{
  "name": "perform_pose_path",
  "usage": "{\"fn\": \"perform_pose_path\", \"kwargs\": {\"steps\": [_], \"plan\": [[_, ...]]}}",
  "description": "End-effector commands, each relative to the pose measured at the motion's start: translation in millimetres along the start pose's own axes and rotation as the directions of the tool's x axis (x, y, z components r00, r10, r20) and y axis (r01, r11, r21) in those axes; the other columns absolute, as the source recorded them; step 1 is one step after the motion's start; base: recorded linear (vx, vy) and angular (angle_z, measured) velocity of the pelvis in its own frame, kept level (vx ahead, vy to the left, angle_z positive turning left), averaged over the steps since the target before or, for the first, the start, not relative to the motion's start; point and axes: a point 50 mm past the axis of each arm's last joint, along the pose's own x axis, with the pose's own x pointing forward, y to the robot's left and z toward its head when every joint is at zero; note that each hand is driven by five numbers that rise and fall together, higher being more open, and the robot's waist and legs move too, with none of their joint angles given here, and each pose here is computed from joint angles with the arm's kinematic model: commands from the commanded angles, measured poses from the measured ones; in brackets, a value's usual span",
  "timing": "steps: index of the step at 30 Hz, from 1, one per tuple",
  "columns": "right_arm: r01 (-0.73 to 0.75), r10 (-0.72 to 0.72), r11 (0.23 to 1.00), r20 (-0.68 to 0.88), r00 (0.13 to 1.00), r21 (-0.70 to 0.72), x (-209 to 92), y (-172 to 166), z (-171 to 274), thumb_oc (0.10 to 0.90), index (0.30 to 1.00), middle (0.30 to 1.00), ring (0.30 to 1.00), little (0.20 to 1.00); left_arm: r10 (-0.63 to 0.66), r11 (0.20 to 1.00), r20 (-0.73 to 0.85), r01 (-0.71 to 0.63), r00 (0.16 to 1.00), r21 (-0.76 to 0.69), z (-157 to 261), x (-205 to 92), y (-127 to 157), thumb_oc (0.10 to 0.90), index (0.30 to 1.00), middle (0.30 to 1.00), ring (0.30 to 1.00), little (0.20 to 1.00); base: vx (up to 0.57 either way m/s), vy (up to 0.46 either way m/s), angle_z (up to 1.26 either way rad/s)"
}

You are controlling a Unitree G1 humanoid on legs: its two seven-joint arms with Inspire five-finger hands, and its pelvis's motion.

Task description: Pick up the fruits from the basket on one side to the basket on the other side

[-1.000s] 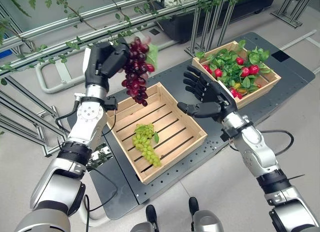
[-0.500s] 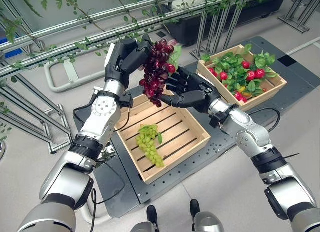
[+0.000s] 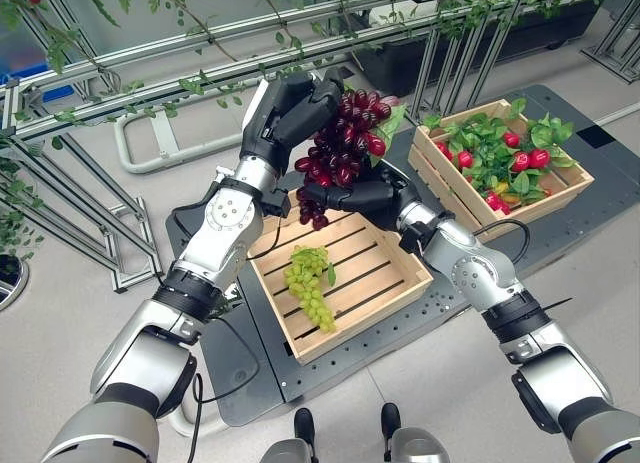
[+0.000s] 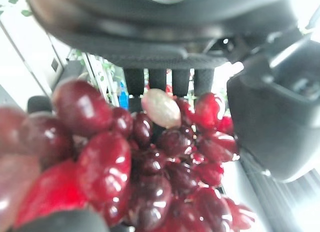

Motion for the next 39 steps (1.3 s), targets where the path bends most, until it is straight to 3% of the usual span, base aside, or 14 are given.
{"fn": "perform_pose_path", "kwargs": {"steps": [1, 7, 13, 14, 15, 28, 29, 31, 39], "plan": [[-0.061, 0.056, 0.996, 0.072, 0.996, 0.064, 27.0, 28.6, 11.6, 0.800, 0.900, 0.900, 0.900, 0.900, -0.176, 0.975, 0.259, 0.204, 0.950, -0.083, 58.4, 33.4, -48.2, 0.400, 0.300, 0.300, 0.300, 0.300, 0.00, 0.000, 0.00], [-0.011, 0.002, 0.994, 0.080, 0.997, 0.104, 32.6, 25.0, 8.7, 0.800, 0.900, 0.900, 0.900, 0.900, -0.218, 0.963, 0.283, 0.253, 0.934, -0.096, 62.6, 31.8, -61.1, 0.400, 0.300, 0.300, 0.300, 0.300, 0.00, 0.000, 0.00], [-0.053, 0.016, 0.987, 0.243, 0.970, 0.149, 35.5, 35.0, 26.6, 0.800, 0.900, 0.900, 0.900, 0.900, -0.227, 0.961, 0.262, 0.259, 0.938, -0.093, 58.2, 30.8, -64.7, 0.400, 0.300, 0.300, 0.300, 0.300, 0.00, 0.001, 0.01], [-0.058, 0.014, 0.986, 0.269, 0.963, 0.156, 34.8, 36.8, 31.2, 0.576, 0.564, 0.564, 0.564, 0.564, -0.216, 0.963, 0.251, 0.248, 0.944, -0.102, 55.0, 30.7, -62.2, 0.400, 0.300, 0.300, 0.300, 0.300, 0.01, 0.003, 0.09], [-0.057, 0.011, 0.986, 0.280, 0.960, 0.157, 34.4, 37.1, 32.6, 0.400, 0.300, 0.300, 0.300, 0.300, -0.212, 0.964, 0.248, 0.243, 0.945, -0.104, 53.8, 30.5, -61.7, 0.400, 0.300, 0.300, 0.300, 0.300, 0.00, 0.005, 0.09], [0.035, -0.103, 0.984, 0.393, 0.914, 0.176, 17.0, 14.2, 43.9, 0.400, 0.300, 0.300, 0.300, 0.300, -0.121, 0.983, 0.215, 0.148, 0.969, -0.112, 43.1, 26.6, -42.0, 0.400, 0.300, 0.300, 0.300, 0.300, 0.00, 0.001, 0.01], [0.042, -0.111, 0.983, 0.398, 0.911, 0.179, 15.3, 11.1, 44.3, 0.400, 0.300, 0.300, 0.300, 0.300, -0.099, 0.986, 0.210, 0.124, 0.973, -0.113, 41.5, 26.4, -38.4, 0.584, 0.575, 0.575, 0.575, 0.575, 0.00, 0.000, 0.00], [0.053, -0.121, 0.983, 0.408, 0.905, 0.174, 13.1, 7.8, 44.7, 0.400, 0.300, 0.300, 0.300, 0.300, -0.068, 0.989, 0.201, 0.093, 0.977, -0.116, 39.6, 26.0, -34.1, 0.800, 0.900, 0.900, 0.900, 0.900, 0.00, 0.000, 0.00], [0.096, -0.135, 0.990, 0.457, 0.879, 0.108, 2.3, 3.3, 47.1, 0.400, 0.300, 0.300, 0.300, 0.300, 0.080, 0.989, 0.185, -0.055, 0.979, -0.136, 30.1, 20.5, -12.3, 0.800, 0.900, 0.900, 0.900, 0.900, 0.00, -0.001, -0.02]]}}
